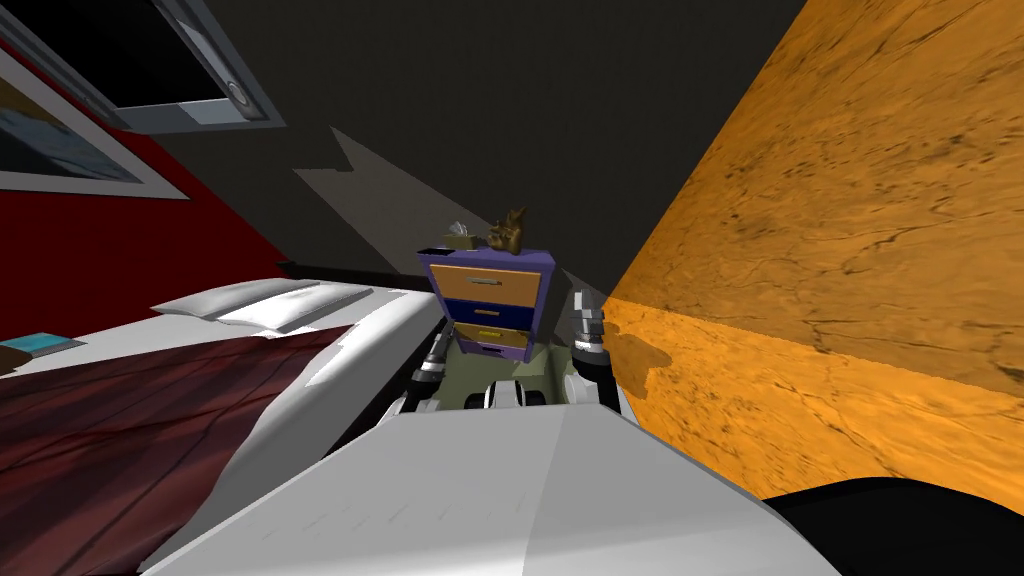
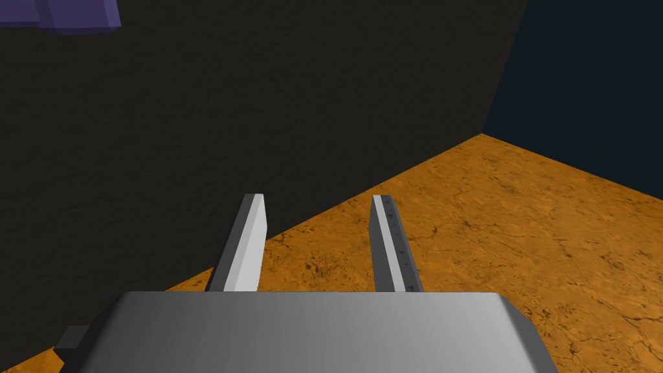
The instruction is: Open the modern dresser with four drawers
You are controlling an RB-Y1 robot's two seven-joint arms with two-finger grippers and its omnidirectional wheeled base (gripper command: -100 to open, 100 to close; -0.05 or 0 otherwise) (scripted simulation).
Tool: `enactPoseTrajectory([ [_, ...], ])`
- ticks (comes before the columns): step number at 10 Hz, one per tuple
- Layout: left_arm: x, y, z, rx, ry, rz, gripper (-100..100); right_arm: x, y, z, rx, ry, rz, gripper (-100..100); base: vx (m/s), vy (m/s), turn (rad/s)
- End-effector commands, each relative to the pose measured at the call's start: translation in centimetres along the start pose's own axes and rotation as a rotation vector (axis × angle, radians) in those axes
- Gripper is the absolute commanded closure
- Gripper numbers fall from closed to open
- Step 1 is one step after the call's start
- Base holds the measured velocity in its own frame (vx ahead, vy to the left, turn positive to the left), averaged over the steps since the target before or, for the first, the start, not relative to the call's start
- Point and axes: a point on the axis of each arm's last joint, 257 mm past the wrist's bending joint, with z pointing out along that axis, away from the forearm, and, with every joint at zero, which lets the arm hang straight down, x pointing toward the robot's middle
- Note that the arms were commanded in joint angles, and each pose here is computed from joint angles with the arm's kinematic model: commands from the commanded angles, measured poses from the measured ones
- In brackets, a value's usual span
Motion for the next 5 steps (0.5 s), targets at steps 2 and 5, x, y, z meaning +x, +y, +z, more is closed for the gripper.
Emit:
enactPoseTrajectory([
  [2,1.3,2.3,-0.9,-0.029,0.018,-0.002,-100,0.0,0.0,0.0,0.0,0.0,0.0,0,0.077,0.004,-0.014],
  [5,2.4,4.0,-1.7,-0.051,0.033,-0.004,-100,0.0,0.0,0.0,0.0,0.0,0.0,0,0.101,-0.009,-0.022],
])
